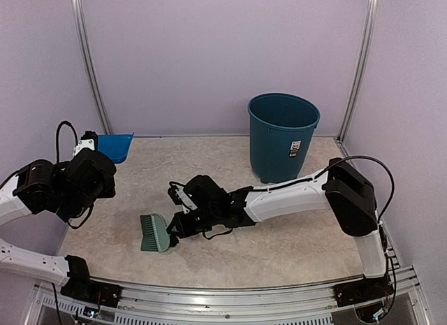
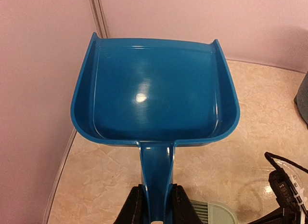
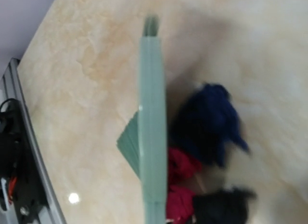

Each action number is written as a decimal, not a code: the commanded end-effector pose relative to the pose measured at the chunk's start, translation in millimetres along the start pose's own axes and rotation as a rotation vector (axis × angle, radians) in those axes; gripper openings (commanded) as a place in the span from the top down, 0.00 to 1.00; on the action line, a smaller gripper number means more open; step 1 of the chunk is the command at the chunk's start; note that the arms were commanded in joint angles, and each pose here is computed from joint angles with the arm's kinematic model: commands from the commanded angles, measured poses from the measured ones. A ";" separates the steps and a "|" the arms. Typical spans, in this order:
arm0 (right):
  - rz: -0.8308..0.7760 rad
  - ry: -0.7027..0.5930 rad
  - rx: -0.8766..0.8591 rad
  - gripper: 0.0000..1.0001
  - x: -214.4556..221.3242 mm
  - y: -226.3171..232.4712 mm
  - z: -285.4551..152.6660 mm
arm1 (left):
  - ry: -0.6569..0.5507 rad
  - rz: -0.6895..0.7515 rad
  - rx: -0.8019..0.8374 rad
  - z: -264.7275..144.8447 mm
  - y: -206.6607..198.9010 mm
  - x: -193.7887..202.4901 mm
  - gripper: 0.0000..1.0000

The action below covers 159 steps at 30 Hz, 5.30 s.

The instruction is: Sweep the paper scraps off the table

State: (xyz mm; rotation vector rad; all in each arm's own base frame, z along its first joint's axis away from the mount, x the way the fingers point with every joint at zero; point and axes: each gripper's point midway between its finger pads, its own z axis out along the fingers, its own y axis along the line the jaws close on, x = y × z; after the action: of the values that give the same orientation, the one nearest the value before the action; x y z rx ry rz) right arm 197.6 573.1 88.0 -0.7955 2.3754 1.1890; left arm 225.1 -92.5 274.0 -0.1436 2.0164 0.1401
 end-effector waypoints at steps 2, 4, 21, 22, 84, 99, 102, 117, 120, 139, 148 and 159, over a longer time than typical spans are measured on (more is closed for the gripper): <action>0.050 -0.035 0.133 1.00 7.3 -35.6 -37.9 | -0.016 0.001 0.000 2.5 -3.5 -2.9 1.00; 0.069 -0.043 0.164 1.00 11.7 -47.5 -48.3 | -0.013 0.003 0.005 3.2 -5.8 -2.4 1.00; 0.100 -0.130 0.283 1.00 12.4 -117.4 -127.7 | 0.109 0.161 0.208 14.4 -75.3 32.8 1.00; 0.073 -0.130 0.267 1.00 9.1 -112.5 -129.3 | 0.121 0.173 0.223 14.6 -79.7 36.7 1.00; -1.013 -0.270 0.351 1.00 -79.2 -111.8 -187.7 | 0.550 0.375 0.689 -67.5 -120.6 158.8 1.00; -0.592 -0.408 0.481 1.00 -87.1 -141.6 -224.0 | 0.618 0.512 0.445 -31.8 -126.1 199.1 1.00; -0.576 -0.379 0.426 1.00 -74.8 -143.1 -211.3 | 0.610 0.528 0.455 -30.2 -137.9 202.6 1.00; -0.637 -0.265 0.223 1.00 -25.1 -144.3 -167.7 | 0.660 0.631 0.403 -5.7 -152.4 239.3 1.00; -0.633 -0.243 0.193 1.00 -20.1 -145.4 -159.5 | 0.666 0.627 0.424 -4.2 -155.0 242.1 1.00; -0.606 -0.178 0.050 1.00 -5.9 -138.8 -133.3 | 0.693 0.570 0.493 15.0 -159.7 245.1 1.00; -0.484 -0.200 0.012 1.00 -14.6 -131.4 -133.6 | 0.657 0.549 0.514 21.2 -165.1 239.9 1.00; -0.400 -0.224 -0.078 1.00 -15.9 -108.2 -144.2 | 0.539 0.484 0.548 22.6 -179.8 215.3 1.00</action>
State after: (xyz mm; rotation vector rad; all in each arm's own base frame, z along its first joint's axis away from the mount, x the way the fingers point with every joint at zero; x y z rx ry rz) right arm 276.4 405.2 98.5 -1.0656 1.9043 1.0470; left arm 174.9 -269.0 53.4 0.7395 2.5701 -0.1467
